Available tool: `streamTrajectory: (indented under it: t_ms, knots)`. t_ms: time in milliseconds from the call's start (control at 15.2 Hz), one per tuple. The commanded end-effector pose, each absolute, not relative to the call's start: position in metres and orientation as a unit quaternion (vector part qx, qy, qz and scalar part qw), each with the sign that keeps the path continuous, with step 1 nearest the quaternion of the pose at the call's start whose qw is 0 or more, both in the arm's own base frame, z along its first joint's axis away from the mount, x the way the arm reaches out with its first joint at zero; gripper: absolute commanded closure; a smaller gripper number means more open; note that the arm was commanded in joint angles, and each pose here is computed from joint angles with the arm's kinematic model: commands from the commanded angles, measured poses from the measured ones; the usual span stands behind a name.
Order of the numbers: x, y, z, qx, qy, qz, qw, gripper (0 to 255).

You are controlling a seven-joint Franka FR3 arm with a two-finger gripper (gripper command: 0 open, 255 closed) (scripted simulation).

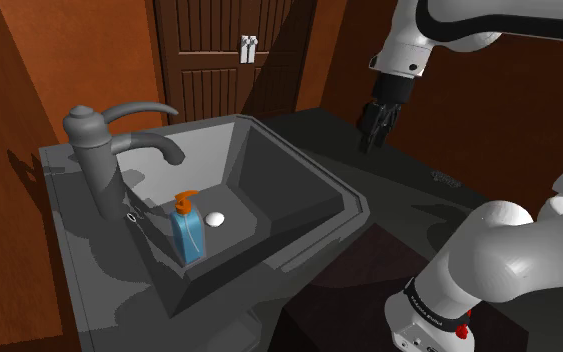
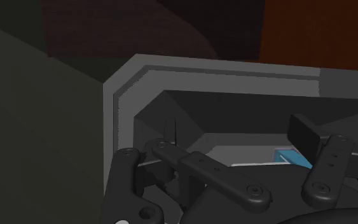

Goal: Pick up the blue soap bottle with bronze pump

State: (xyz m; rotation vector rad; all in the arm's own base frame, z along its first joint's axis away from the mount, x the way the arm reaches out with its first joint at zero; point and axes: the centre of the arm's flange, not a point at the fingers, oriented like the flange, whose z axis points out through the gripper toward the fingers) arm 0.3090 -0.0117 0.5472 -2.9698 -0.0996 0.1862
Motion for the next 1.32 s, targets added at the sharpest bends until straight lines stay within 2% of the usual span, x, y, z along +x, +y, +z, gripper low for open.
streamTrajectory:
  t_ms: [0, 1254]
  knots:
    - [0.309, -0.012, 0.547, -0.994, -0.033, 0.062, 0.082, 0]
    - [0.387, 0.205, 0.437, -0.999, 0.02, -0.016, 0.02, 0]
